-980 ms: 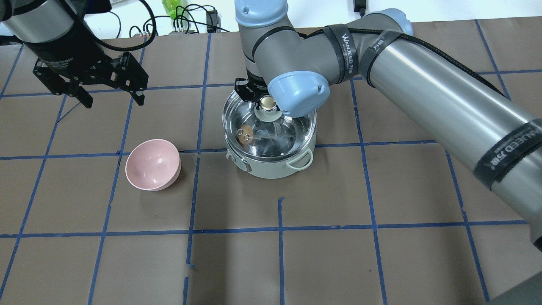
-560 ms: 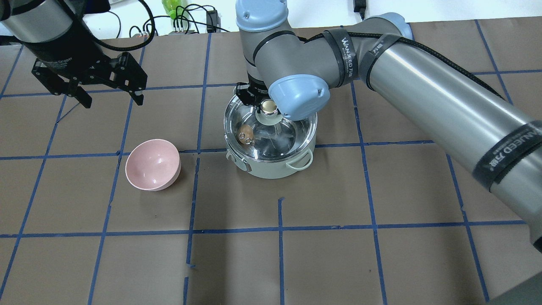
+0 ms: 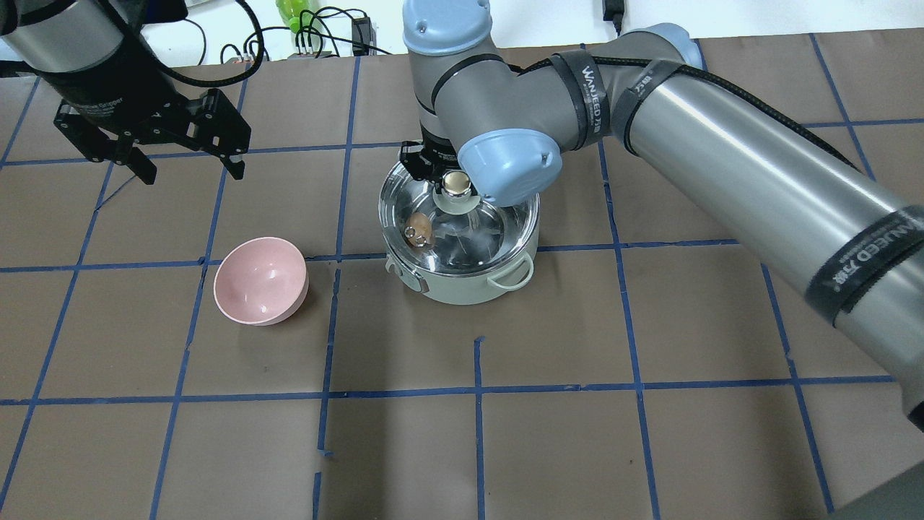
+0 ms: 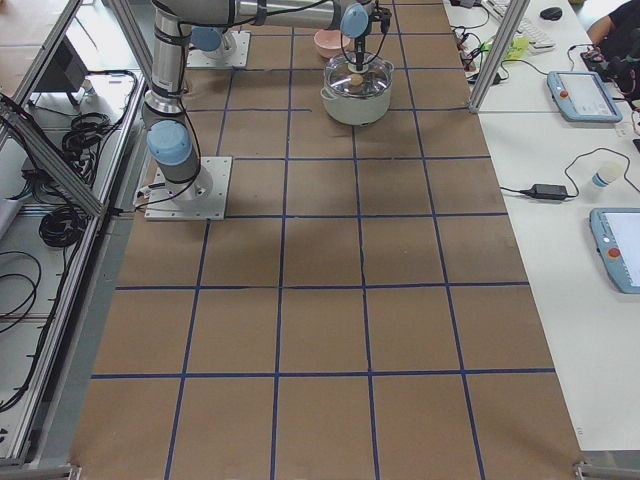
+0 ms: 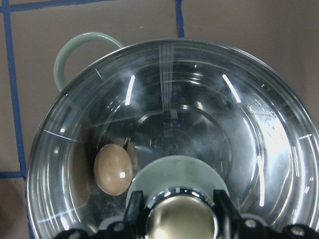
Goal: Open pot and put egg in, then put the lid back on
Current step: 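Lower the glass lid onto the pot with the right gripper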
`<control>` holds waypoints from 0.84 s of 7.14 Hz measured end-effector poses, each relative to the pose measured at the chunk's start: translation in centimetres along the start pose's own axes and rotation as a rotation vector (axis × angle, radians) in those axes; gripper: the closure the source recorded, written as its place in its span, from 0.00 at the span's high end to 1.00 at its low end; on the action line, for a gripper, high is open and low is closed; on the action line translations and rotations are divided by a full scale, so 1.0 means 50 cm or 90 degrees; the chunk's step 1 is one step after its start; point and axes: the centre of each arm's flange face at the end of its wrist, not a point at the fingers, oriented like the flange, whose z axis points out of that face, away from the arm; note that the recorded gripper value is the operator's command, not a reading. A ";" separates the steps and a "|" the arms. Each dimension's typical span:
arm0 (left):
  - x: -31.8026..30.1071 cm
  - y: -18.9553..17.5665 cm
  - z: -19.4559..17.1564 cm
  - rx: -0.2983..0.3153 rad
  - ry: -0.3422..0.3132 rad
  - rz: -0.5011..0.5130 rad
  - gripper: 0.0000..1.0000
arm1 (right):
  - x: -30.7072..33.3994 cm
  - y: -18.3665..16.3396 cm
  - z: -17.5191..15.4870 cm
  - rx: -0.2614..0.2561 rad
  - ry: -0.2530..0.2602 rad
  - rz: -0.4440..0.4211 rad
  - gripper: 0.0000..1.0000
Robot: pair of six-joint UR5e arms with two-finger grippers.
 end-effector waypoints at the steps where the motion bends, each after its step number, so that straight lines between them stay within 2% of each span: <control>1: 0.000 0.000 0.000 0.000 0.000 0.000 1.00 | 0.000 0.000 0.001 0.000 0.000 -0.007 0.05; 6: -0.001 0.000 0.000 0.000 0.000 -0.001 1.00 | 0.001 -0.001 0.008 0.002 0.000 -0.036 0.05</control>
